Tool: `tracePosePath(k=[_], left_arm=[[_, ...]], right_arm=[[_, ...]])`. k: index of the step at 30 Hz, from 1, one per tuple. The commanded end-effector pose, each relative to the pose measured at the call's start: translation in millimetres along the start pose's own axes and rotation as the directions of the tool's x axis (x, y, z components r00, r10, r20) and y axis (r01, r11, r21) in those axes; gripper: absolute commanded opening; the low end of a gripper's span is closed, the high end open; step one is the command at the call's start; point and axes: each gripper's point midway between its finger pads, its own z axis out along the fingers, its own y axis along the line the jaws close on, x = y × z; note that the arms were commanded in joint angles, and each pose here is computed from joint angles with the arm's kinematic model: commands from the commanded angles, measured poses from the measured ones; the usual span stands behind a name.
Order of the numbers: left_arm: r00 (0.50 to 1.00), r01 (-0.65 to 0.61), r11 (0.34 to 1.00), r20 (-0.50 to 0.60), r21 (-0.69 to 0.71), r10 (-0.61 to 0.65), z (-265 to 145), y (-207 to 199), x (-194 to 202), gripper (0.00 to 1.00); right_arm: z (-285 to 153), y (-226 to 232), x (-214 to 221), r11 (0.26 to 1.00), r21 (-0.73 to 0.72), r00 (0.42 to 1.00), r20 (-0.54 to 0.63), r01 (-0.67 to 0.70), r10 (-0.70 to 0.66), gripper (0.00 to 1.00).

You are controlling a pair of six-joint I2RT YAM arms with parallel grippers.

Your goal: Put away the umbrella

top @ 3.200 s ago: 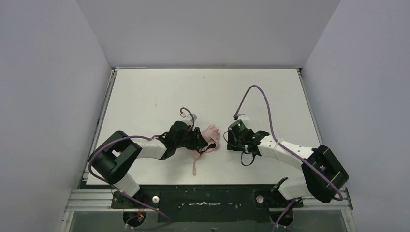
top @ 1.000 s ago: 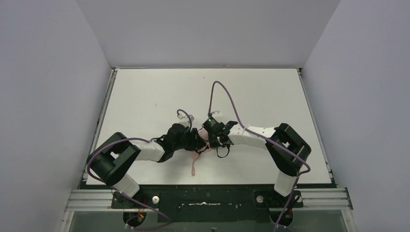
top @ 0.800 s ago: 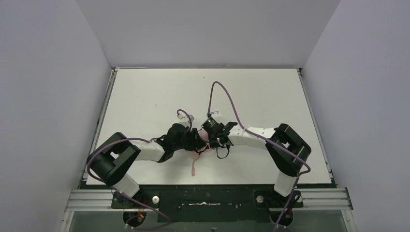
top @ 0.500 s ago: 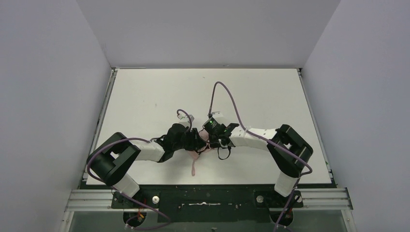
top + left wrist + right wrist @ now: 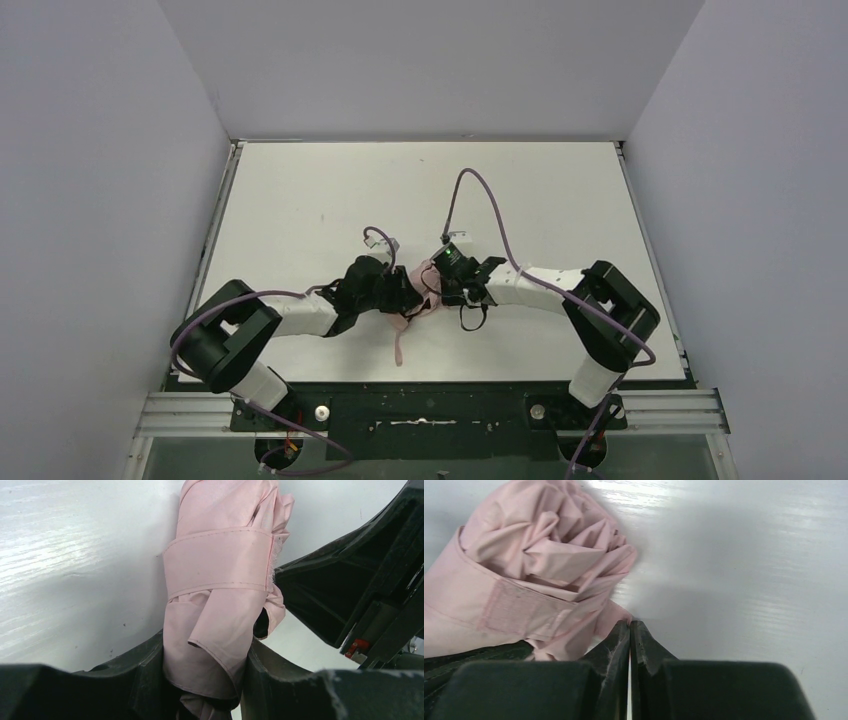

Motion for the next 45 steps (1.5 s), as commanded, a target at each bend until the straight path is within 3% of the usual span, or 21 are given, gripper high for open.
tracePosePath(k=[1, 13, 21, 30, 33, 36, 39, 42, 45], left_arm=[[0.998, -0.026, 0.977, -0.064, -0.209, 0.013, -10.8, 50.0, 20.1, 0.0], [0.999, -0.039, 0.964, -0.026, -0.264, 0.034, -18.9, 54.6, 6.2, 0.0], [0.993, -0.118, 0.941, -0.043, -0.317, 0.11, -24.3, 57.5, -8.7, 0.0], [0.986, -0.166, 0.929, -0.069, -0.332, 0.152, -23.2, 63.5, -4.2, 0.0], [0.985, -0.173, 0.929, -0.085, -0.329, 0.153, -22.0, 65.3, 1.5, 0.0], [0.985, -0.171, 0.931, -0.089, -0.323, 0.15, -22.4, 65.6, 4.9, 0.0], [0.985, -0.167, 0.934, -0.09, -0.316, 0.146, -23.1, 64.9, 7.0, 0.0], [0.986, -0.163, 0.936, -0.088, -0.311, 0.142, -22.9, 63.8, 8.2, 0.0], [0.987, -0.156, 0.939, -0.092, -0.307, 0.134, -21.3, 61.9, 9.7, 0.0]], right_arm=[[-6.6, -83.5, 67.1, 0.967, 0.235, 0.972, -0.231, 0.097, -0.041, 0.0], [-24.8, -80.0, 76.1, 0.994, 0.106, 0.963, -0.271, 0.04, -0.01, 0.0], [-49.2, -64.6, 67.1, 0.991, -0.07, 0.974, -0.203, -0.118, 0.102, 0.0], [-61.5, -39.5, 26.9, 0.929, -0.285, 0.971, -0.105, -0.235, 0.214, 0.0], [-57.8, -37.6, 7.3, 0.928, -0.268, 0.966, -0.05, -0.259, 0.256, 0.03], [-54.4, -38.3, -11.7, 0.941, -0.207, 0.96, 0.023, -0.267, 0.278, 0.22], [-56.6, -35.0, -34.2, 0.959, -0.157, 0.953, 0.152, -0.237, 0.261, 0.29], [-55.0, -29.9, -45.9, 0.978, -0.075, 0.957, 0.203, -0.196, 0.208, 0.31], [-42.1, -17.2, -43.6, 0.98, -0.053, 0.968, 0.155, -0.193, 0.199, 0.31]])
